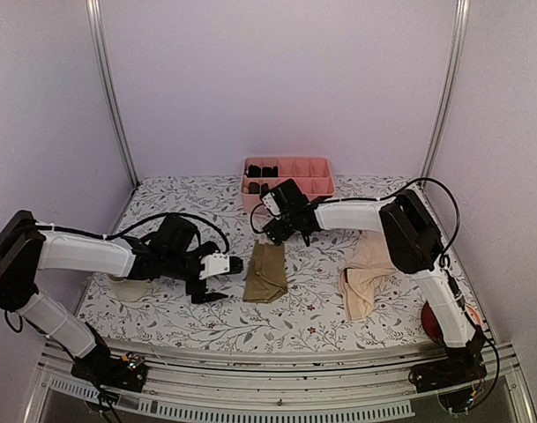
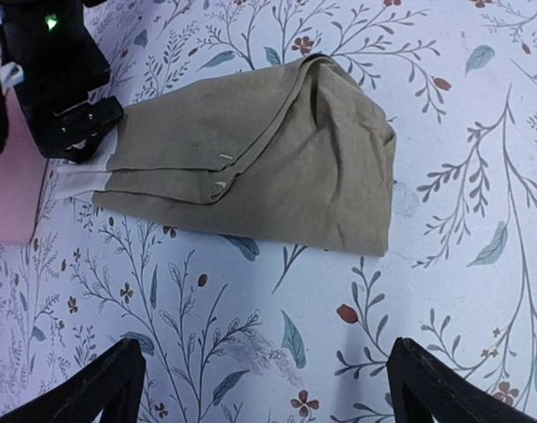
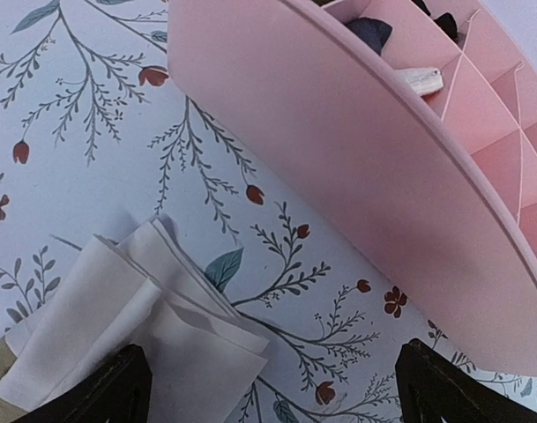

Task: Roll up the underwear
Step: Smooth out the underwear at the center of the board, then pick up the underwear from the center of the board.

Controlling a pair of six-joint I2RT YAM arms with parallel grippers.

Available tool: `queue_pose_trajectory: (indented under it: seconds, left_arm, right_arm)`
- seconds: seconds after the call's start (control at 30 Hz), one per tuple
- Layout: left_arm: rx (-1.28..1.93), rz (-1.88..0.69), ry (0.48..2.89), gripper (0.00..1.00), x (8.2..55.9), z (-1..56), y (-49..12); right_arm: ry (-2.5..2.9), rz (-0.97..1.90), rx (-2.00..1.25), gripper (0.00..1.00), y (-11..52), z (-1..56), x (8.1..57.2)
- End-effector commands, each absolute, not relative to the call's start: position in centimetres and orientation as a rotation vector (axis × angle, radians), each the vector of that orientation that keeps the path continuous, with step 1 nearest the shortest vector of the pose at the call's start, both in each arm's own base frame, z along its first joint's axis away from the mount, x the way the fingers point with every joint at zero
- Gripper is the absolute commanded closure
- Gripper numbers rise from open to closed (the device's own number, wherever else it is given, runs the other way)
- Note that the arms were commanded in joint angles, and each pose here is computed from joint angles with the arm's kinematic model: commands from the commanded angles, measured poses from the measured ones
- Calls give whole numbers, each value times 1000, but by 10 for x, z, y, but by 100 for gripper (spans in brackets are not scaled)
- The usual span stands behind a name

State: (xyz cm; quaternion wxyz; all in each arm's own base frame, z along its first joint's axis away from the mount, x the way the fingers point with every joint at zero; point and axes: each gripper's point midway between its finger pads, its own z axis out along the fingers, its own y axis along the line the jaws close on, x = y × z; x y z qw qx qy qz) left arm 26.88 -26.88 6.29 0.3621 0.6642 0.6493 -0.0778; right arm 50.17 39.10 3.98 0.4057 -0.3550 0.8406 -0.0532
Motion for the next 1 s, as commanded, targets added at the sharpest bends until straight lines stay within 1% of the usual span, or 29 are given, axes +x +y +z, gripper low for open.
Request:
queue_pose_trajectory:
  seconds: [0.0, 0.07, 0.13, 0.23, 0.33, 0.4, 0.47, 0.67, 0.77, 0.87, 0.9, 0.97]
  left_arm:
    - [1794, -113, 1450, 2, 251, 70, -275]
    - [1828, -63, 1371, 1, 242, 66, -277]
    - [1851, -19, 1314, 1, 236, 61, -279]
    - [1872, 15, 1259, 2, 232, 59, -287]
    - [1890, 3, 1247, 5, 232, 60, -301]
    - [1916, 0, 1247, 11, 232, 56, -310]
    - [1964, 10, 1251, 16, 228, 46, -317]
    - [2071, 115, 1289, 24, 231, 7, -316]
    - [2111, 146, 1321, 32, 229, -7, -315]
    - [2131, 174, 1341, 43, 227, -16, -313]
    - [2136, 172, 1346, 49, 226, -17, -313]
    - [2145, 159, 1359, 65, 223, -20, -311]
  right_arm:
    - [2084, 35, -975, 1, 399, 100, 478]
    - [2035, 97, -972, 1, 400, 141, 460]
    - [2006, 123, -981, 1, 393, 169, 439]
    - [1986, 72, -991, 1, 370, 193, 407]
    - [1979, 26, -1013, 1, 345, 190, 371]
    - [1965, 19, -1023, 1, 332, 184, 347]
    - [1971, 10, -1039, 1, 318, 164, 323]
    - [1895, 79, -958, 1, 310, 165, 292]
    - [1877, 101, -952, 1, 314, 168, 284]
    - [1852, 85, -970, 1, 318, 167, 277]
    - [1844, 82, -984, 1, 319, 165, 275]
    - [1821, 81, -1008, 1, 322, 161, 270]
